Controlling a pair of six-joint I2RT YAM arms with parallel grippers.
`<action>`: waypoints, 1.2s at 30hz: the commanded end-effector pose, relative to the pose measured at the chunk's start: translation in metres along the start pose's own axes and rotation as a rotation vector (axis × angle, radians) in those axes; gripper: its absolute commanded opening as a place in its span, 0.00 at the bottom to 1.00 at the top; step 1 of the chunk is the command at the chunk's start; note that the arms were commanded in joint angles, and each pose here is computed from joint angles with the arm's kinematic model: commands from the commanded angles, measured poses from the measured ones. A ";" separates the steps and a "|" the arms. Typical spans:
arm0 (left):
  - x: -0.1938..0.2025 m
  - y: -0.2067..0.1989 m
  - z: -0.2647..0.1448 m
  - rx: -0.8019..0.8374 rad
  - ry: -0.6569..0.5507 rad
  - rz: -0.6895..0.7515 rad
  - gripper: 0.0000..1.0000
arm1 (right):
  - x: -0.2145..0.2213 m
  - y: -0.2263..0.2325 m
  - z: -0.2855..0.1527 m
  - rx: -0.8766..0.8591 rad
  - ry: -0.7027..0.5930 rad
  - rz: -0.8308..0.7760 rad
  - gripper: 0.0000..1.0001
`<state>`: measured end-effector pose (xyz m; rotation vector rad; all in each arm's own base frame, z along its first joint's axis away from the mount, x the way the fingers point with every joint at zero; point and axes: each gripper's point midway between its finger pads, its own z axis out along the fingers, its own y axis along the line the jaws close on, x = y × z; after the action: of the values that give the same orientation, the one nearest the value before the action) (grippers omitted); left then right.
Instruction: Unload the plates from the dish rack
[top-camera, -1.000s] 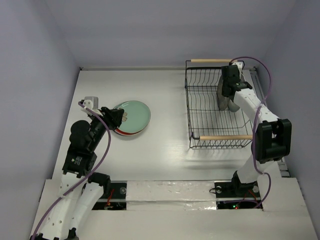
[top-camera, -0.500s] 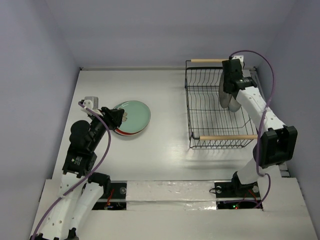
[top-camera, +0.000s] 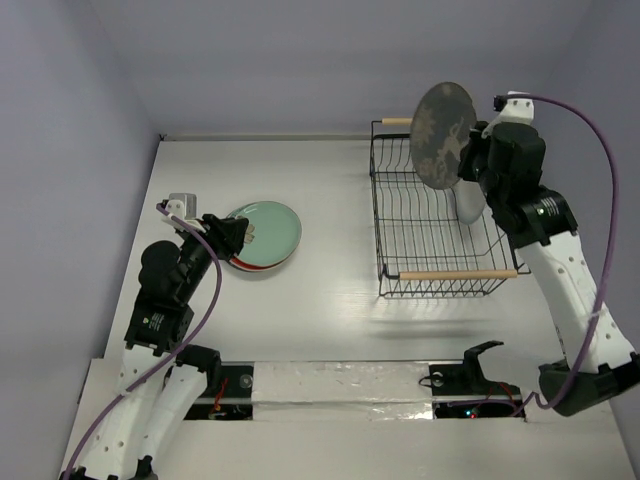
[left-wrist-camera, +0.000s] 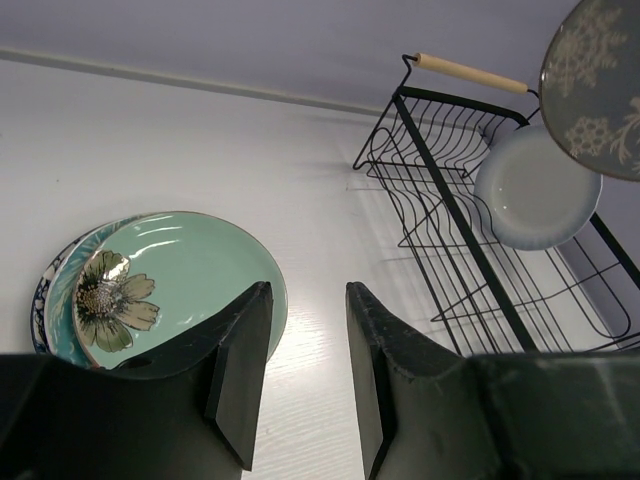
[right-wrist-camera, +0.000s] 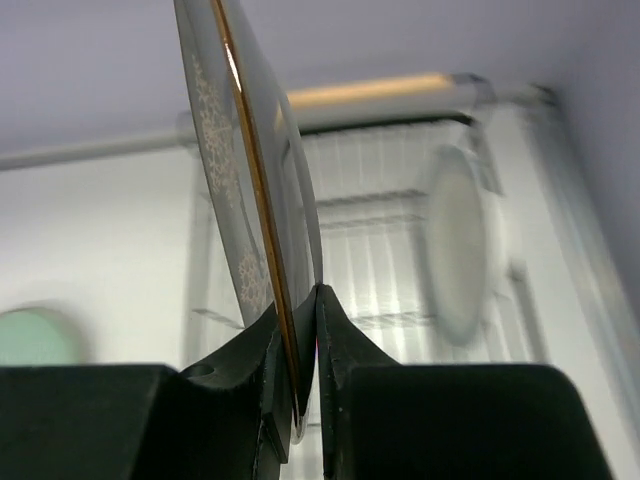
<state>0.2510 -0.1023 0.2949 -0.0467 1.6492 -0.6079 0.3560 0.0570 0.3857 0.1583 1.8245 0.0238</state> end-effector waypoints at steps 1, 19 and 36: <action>-0.019 -0.007 -0.002 0.022 -0.061 0.008 0.33 | -0.056 0.090 -0.028 -0.425 -0.197 0.179 0.00; -0.022 -0.003 -0.004 -0.004 -0.075 0.008 0.50 | 0.100 0.350 0.004 -1.058 0.288 0.468 0.00; -0.021 -0.007 -0.004 0.019 -0.071 0.008 0.50 | 0.209 0.383 0.039 -1.017 0.524 0.565 0.00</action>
<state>0.2513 -0.0989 0.2955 -0.0642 1.6448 -0.5945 0.3669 0.4304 0.1186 -0.0065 2.3087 1.2219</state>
